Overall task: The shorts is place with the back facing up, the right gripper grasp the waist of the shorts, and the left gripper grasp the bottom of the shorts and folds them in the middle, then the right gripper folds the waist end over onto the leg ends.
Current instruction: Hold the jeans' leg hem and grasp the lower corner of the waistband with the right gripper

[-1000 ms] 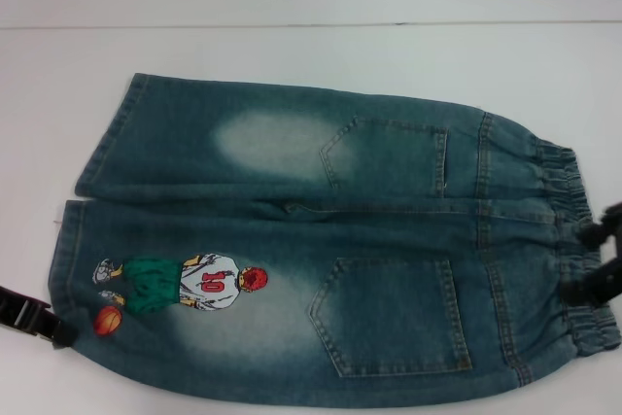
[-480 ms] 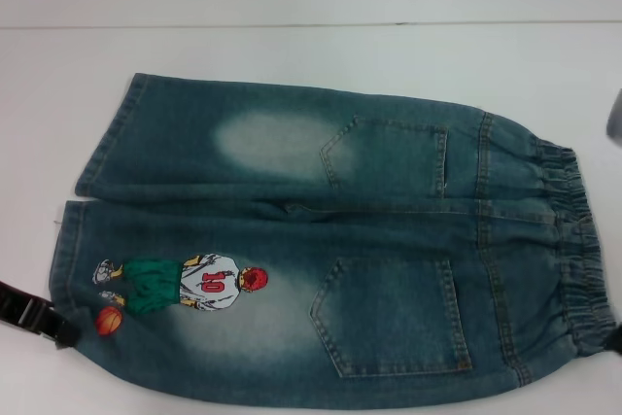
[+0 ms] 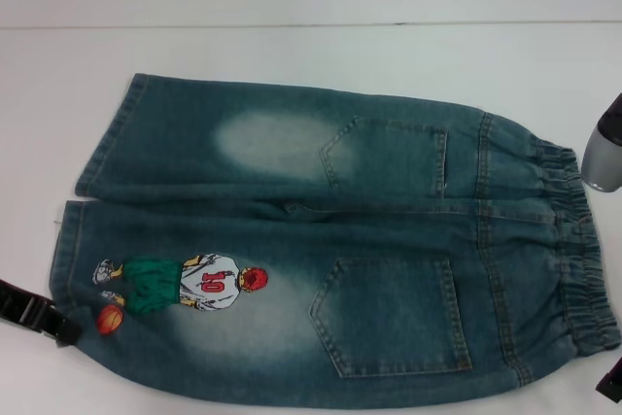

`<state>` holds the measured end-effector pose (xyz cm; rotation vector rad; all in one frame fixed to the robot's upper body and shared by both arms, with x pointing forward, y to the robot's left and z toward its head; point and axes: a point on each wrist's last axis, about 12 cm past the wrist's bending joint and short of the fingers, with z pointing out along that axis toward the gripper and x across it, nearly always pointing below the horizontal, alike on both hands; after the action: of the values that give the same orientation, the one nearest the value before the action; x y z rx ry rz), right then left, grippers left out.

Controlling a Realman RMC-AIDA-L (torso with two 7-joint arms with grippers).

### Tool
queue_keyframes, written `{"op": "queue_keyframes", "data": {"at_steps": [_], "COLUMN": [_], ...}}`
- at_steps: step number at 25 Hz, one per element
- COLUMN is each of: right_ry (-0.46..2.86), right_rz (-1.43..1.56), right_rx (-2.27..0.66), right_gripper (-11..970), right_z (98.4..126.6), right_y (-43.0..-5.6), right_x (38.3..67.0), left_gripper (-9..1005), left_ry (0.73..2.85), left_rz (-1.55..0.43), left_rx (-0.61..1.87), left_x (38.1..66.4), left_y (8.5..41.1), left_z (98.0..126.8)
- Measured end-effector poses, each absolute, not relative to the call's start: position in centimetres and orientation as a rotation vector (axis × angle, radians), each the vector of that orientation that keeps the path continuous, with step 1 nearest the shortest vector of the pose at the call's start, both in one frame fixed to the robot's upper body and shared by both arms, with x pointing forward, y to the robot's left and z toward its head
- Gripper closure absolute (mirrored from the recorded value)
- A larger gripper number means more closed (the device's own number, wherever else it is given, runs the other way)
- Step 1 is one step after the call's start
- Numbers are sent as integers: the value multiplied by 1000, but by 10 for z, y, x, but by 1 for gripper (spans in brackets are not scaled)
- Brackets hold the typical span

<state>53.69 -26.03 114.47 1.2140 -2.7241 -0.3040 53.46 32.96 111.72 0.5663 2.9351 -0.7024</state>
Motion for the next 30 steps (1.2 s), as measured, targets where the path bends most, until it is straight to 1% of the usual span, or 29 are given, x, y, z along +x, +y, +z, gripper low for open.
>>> {"op": "queue_keyframes", "data": {"at_steps": [19, 30], "right_ry": [-2795, -2839], "right_rz": [-410, -509], "right_rx": [1251, 1282], "right_gripper": [52, 77], "right_z": [1135, 1125], "right_y": [-260, -268], "right_x": [537, 528], "left_gripper": [943, 942], "left_ry": [2933, 2933], "left_rz": [-710, -708], "left_rx": [582, 591], "left_x": [534, 535], "left_y": [325, 322], "left_z": [1115, 1113]}}
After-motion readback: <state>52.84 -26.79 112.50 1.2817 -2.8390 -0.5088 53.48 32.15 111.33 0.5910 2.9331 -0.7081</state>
